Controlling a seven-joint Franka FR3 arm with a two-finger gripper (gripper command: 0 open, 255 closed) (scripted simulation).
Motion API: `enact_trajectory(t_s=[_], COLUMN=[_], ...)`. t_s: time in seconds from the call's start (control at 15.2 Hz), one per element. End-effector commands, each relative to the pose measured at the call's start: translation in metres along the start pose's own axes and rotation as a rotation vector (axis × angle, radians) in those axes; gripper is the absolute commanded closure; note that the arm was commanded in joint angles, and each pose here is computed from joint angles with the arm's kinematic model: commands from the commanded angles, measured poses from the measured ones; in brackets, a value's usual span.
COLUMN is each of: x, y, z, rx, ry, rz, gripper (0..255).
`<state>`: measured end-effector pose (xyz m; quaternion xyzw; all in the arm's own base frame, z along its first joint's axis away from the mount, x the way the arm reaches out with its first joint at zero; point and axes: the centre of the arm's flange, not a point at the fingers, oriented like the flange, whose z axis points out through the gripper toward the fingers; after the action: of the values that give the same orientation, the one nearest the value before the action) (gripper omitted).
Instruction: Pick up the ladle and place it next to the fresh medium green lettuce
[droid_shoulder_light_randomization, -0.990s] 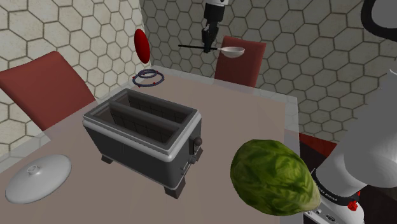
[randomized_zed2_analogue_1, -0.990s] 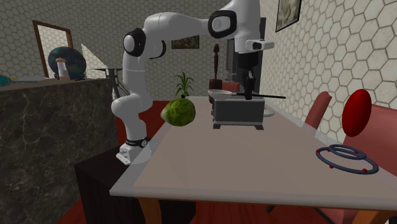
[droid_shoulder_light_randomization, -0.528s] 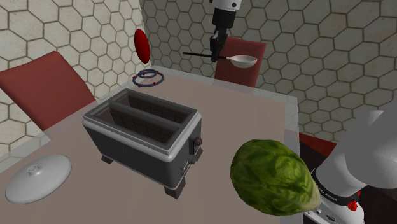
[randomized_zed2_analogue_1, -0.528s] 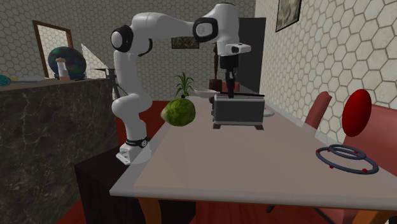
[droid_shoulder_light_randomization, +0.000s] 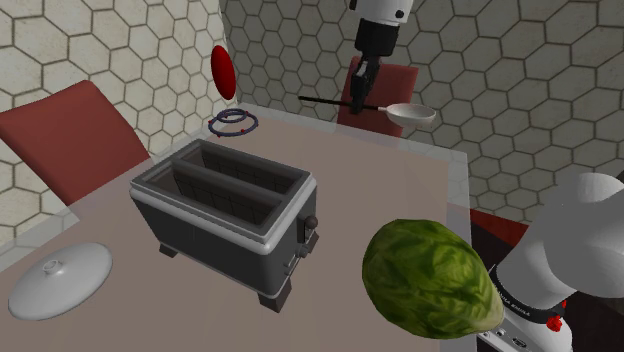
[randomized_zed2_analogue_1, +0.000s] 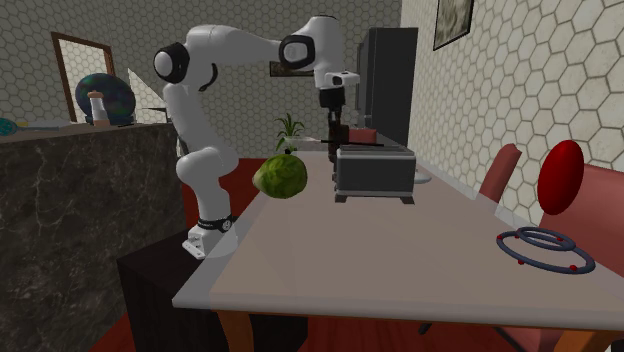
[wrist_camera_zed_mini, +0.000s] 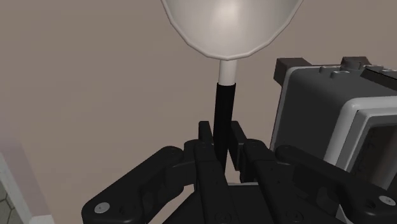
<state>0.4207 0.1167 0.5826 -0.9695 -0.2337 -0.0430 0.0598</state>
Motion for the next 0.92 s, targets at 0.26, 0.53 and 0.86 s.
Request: enact_trajectory(t_s=[0.26, 0.53, 0.86], x=[-0.054, -0.063, -0.066], y=[-0.058, -0.065, -0.063], z=[-0.001, 0.014, 0.04], rx=[-0.001, -0.001, -0.001], ry=[-0.001, -0.001, -0.001], rz=[0.001, 0.001, 0.001], gripper=[255, 255, 255])
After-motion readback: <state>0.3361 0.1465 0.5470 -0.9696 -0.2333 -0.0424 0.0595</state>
